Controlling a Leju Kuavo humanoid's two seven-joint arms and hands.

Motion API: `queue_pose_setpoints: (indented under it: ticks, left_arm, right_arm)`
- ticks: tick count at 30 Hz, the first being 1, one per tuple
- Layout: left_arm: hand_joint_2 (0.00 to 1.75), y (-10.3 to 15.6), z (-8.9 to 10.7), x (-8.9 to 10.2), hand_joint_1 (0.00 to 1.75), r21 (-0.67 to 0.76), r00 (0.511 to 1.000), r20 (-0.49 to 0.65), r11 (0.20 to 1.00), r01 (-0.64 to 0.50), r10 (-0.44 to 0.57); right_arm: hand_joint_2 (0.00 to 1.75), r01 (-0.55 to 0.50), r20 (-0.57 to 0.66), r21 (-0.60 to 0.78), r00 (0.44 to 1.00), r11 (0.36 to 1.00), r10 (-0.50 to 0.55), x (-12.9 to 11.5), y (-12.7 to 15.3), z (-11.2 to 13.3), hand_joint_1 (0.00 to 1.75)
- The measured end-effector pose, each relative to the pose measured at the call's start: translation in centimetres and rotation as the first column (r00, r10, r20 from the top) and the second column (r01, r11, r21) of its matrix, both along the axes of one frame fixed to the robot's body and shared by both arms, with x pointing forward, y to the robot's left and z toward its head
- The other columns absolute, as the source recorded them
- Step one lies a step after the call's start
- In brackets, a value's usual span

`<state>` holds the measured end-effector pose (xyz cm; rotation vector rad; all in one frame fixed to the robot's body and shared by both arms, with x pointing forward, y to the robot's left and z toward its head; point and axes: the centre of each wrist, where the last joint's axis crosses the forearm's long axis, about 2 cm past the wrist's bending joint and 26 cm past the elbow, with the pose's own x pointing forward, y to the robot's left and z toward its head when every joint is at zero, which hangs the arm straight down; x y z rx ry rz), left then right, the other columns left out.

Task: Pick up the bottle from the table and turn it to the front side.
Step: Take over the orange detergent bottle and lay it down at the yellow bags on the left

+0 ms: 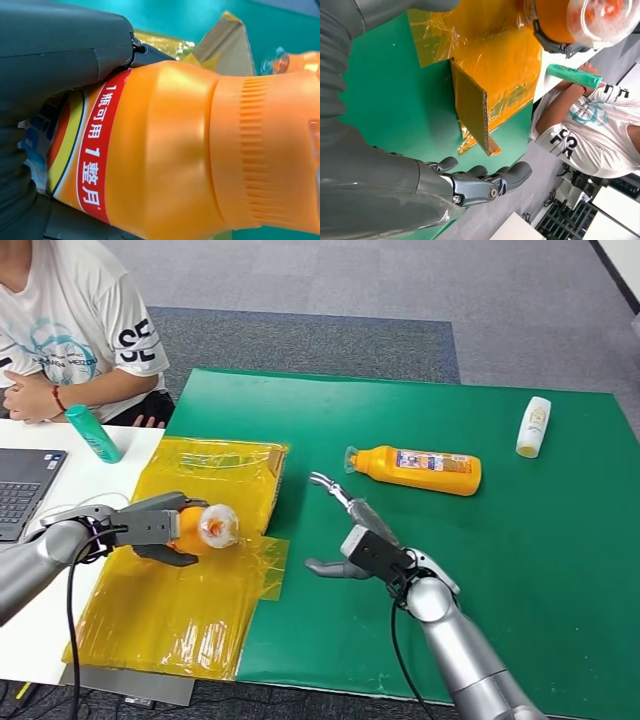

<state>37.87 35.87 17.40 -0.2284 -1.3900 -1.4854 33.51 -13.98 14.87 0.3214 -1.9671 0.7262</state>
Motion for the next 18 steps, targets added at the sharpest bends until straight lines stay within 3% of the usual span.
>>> queue_pose_setpoints:
  ticks: [18]
  left_arm:
    - [1.75, -2.6, -0.4, 0.5, 1.75, -0.108, 1.0, 0.013, 0.994, 0.015, -0.013]
  right_arm:
    - [1.75, -0.023, -0.002, -0.013, 1.0, 1.0, 0.023, -0.6, 0.8, -0.1, 0.0]
